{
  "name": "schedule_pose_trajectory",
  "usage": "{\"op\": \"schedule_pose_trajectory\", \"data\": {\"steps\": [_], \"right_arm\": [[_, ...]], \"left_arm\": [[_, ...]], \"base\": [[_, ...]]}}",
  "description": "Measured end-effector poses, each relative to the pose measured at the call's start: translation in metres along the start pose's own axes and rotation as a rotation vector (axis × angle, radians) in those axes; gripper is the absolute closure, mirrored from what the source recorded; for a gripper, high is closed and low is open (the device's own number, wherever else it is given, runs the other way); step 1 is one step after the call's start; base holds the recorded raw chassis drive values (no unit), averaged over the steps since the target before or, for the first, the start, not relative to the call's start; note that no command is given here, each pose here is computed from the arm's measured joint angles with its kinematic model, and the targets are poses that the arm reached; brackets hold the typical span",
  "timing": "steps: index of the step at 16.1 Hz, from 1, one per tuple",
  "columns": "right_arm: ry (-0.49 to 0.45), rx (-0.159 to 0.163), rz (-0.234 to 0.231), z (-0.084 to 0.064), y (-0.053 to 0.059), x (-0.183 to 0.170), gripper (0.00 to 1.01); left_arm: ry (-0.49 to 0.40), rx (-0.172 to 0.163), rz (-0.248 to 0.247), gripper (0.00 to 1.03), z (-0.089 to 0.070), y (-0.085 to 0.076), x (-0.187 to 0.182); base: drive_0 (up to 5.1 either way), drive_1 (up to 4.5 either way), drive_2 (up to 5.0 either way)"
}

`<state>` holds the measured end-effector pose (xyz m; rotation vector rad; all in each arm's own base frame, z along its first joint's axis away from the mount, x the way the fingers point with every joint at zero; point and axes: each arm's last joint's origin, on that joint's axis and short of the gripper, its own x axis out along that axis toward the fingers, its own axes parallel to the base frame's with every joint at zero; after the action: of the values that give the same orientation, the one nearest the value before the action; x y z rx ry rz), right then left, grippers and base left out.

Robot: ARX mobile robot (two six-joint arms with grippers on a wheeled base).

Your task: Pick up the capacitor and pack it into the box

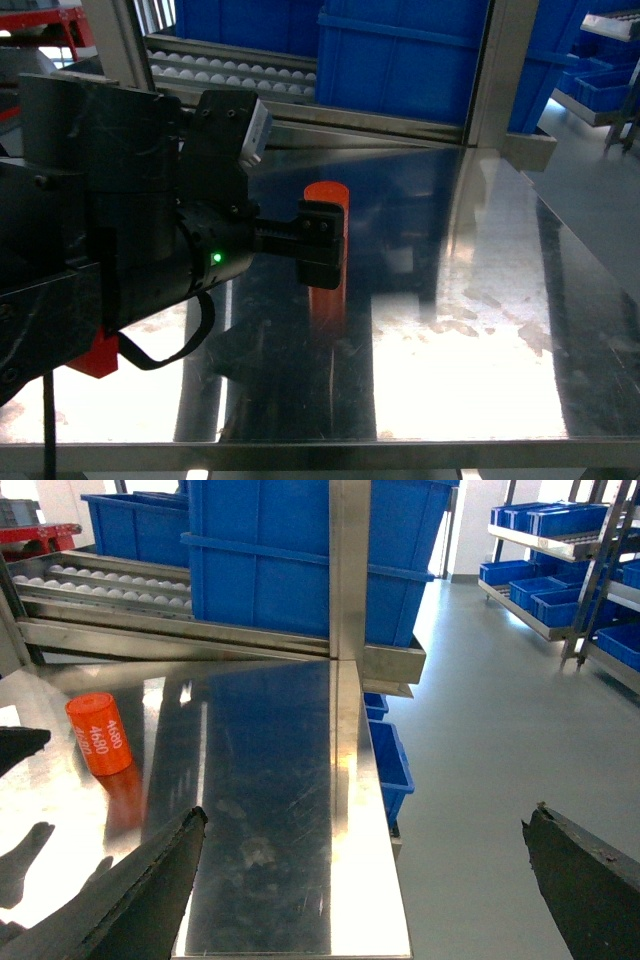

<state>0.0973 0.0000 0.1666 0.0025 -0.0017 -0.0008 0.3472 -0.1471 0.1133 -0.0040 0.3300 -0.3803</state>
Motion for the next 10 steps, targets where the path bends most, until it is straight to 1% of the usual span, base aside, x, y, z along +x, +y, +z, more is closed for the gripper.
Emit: {"op": "schedule_pose_trajectory", "data": {"steps": [1,4,10], "right_arm": [[0.000,0.000,0.000,0.000,0.000,0.000,0.03],[0.000,0.000,0.000,0.000,0.000,0.000,0.03],[0.000,0.000,0.000,0.000,0.000,0.000,0.03]], "left_arm": [[0.014,0.004,-0.005,0.05,-0.003,-0.001,0.009],[0.041,0.002,0.000,0.05,-0.010,0.000,0.035],[0.062,-0.003,0.017,0.05,-0.014,0.005,0.084]], "base": [[0.0,0.00,0.0],[0.0,0.00,0.0],[0.0,0.00,0.0]]}}
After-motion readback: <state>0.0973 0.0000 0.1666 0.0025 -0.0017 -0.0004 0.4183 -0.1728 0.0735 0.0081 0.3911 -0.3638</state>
